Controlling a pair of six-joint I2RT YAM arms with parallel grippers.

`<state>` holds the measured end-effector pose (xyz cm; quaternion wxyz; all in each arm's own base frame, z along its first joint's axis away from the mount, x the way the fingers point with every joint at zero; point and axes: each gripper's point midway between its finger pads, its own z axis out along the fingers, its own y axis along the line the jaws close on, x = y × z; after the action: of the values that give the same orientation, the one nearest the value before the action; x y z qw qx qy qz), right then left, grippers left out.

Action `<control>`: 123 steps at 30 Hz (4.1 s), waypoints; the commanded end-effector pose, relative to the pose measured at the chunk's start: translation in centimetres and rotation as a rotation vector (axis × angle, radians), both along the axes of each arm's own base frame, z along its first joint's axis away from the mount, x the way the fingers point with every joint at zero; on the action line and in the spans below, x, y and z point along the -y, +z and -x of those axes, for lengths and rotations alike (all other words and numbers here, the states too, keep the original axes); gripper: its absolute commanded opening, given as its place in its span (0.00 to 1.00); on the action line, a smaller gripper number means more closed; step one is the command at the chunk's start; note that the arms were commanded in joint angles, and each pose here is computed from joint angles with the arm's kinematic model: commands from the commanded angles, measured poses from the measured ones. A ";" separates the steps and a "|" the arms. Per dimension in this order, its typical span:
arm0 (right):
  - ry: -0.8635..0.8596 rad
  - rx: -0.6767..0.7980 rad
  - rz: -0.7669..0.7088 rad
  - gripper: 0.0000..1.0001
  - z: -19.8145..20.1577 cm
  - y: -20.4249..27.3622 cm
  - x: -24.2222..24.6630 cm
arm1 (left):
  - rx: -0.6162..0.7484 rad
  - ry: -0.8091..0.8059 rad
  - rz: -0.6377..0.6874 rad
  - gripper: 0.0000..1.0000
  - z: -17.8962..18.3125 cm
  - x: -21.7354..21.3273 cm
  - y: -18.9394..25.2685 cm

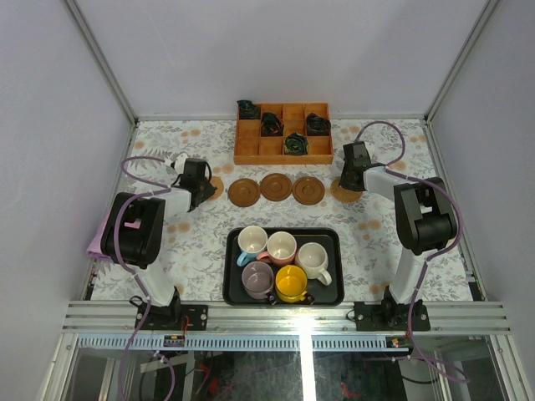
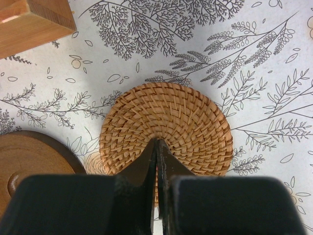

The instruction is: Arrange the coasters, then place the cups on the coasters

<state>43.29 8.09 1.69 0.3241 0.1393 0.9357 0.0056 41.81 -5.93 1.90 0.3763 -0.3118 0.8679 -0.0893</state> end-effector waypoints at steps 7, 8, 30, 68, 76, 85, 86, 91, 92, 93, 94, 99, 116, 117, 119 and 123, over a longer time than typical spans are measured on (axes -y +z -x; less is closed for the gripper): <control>0.026 -0.025 -0.008 0.00 -0.2 -0.5 -0.2 | -0.047 0.028 -0.046 0.00 1.5 -1.6 -1.0; 0.032 -0.018 -0.012 0.00 -0.3 -0.3 -0.3 | -0.042 0.026 -0.043 0.00 1.5 -1.6 -0.9; 0.184 0.201 -0.168 0.06 -0.7 8.3 -3.7 | 0.340 -0.169 0.103 0.00 -0.1 2.4 9.4; 0.419 -0.004 -0.235 0.01 1.5 0.5 -13.0 | 0.153 -0.457 0.211 0.00 -1.1 12.9 1.2; 0.379 0.000 -0.192 0.00 2.5 1.0 -11.6 | 0.136 -0.389 0.130 0.00 -1.0 10.9 1.2; 0.368 0.033 -0.181 0.00 1.8 2.6 -11.4 | 0.148 -0.371 0.093 0.00 -1.3 9.9 1.8; 0.364 0.037 -0.178 0.00 1.7 2.8 -11.4 | 0.145 -0.366 0.086 0.00 -1.3 9.8 1.8; 0.362 0.063 -0.176 0.00 1.4 4.0 -11.4 | 0.133 -0.341 0.057 0.00 -1.5 8.8 1.6; 0.367 0.070 -0.181 0.00 1.3 4.3 -11.5 | 0.131 -0.337 0.053 0.00 -1.5 8.6 1.6; 0.375 0.075 -0.189 0.00 1.3 4.6 -11.7 | 0.128 -0.330 0.048 0.00 -1.5 8.4 1.5; 0.382 0.083 -0.198 0.00 1.2 5.0 -11.9 | 0.126 -0.324 0.043 0.00 -1.5 8.3 1.5; 0.436 0.124 -0.235 0.00 0.6 6.7 -13.5 | 0.125 -0.301 0.030 0.00 -1.7 7.5 1.4; 0.624 0.107 -0.268 0.00 -0.4 6.0 -20.5 | 0.127 -0.259 0.019 0.00 -3.0 6.0 1.7; 0.634 0.104 -0.271 0.00 -0.3 5.9 -21.0 | 0.128 -0.260 0.020 0.00 -3.1 6.0 1.7; 0.655 0.093 -0.278 0.00 0.0 5.6 -21.7 | 0.126 -0.259 0.022 0.00 -3.1 6.0 1.6; 0.688 0.068 -0.275 0.00 0.9 4.5 -23.0 | 0.117 -0.255 0.019 0.00 -3.2 5.9 1.2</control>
<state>42.56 28.42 4.55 0.3024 -0.1069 0.9213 0.2199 43.89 -12.58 2.78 0.3963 -0.1963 0.8794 -0.1762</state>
